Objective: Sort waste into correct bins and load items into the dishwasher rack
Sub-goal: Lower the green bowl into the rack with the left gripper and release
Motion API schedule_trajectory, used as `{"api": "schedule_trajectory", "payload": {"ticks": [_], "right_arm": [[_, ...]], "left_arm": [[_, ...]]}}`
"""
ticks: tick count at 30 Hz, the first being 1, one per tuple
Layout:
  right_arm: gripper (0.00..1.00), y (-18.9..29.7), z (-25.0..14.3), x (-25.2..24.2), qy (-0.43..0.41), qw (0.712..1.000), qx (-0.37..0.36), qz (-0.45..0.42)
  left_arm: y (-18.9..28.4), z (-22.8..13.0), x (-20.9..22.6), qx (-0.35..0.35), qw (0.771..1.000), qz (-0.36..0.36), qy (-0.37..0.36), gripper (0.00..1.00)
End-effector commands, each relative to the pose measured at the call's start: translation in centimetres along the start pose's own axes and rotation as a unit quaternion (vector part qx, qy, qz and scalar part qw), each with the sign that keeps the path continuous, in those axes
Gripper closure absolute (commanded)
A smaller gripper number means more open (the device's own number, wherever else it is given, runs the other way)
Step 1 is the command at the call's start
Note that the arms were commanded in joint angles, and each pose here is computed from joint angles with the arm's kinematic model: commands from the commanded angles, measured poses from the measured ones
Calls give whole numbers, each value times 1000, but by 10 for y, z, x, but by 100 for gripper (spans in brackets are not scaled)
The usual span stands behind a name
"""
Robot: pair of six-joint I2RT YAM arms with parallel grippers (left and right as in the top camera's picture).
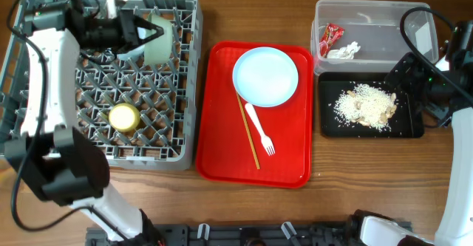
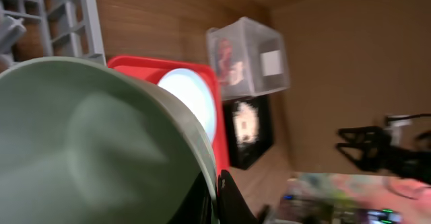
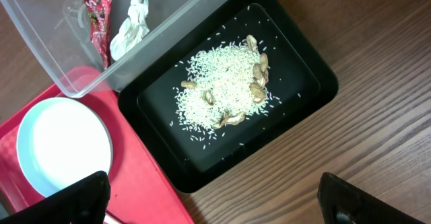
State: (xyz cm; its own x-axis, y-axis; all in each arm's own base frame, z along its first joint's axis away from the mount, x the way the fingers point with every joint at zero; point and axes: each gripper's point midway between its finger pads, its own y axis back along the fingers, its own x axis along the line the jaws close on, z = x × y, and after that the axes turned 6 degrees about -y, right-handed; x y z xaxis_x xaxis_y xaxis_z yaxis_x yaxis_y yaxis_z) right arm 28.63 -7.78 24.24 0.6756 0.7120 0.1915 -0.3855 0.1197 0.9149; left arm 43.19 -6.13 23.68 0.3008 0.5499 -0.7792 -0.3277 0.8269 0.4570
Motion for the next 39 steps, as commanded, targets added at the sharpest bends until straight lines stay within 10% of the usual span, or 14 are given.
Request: {"api": "schedule_trajectory", "payload": {"ticks": [1, 13, 25, 39], "right_arm": [[1, -3, 0, 1, 6, 1000, 7, 3], [1, -3, 0, 2, 6, 1000, 6, 4], [1, -3, 0, 2, 4, 1000, 7, 5], [2, -3, -1, 2, 4, 1000, 10, 4]], "left_arm": [[1, 6, 3, -17, 996, -86, 19, 96], [-16, -4, 56, 0, 990, -98, 100, 96], [8, -45, 127, 61, 981, 90, 159, 94], [39, -70, 154, 87, 961, 160, 208, 17]]}}
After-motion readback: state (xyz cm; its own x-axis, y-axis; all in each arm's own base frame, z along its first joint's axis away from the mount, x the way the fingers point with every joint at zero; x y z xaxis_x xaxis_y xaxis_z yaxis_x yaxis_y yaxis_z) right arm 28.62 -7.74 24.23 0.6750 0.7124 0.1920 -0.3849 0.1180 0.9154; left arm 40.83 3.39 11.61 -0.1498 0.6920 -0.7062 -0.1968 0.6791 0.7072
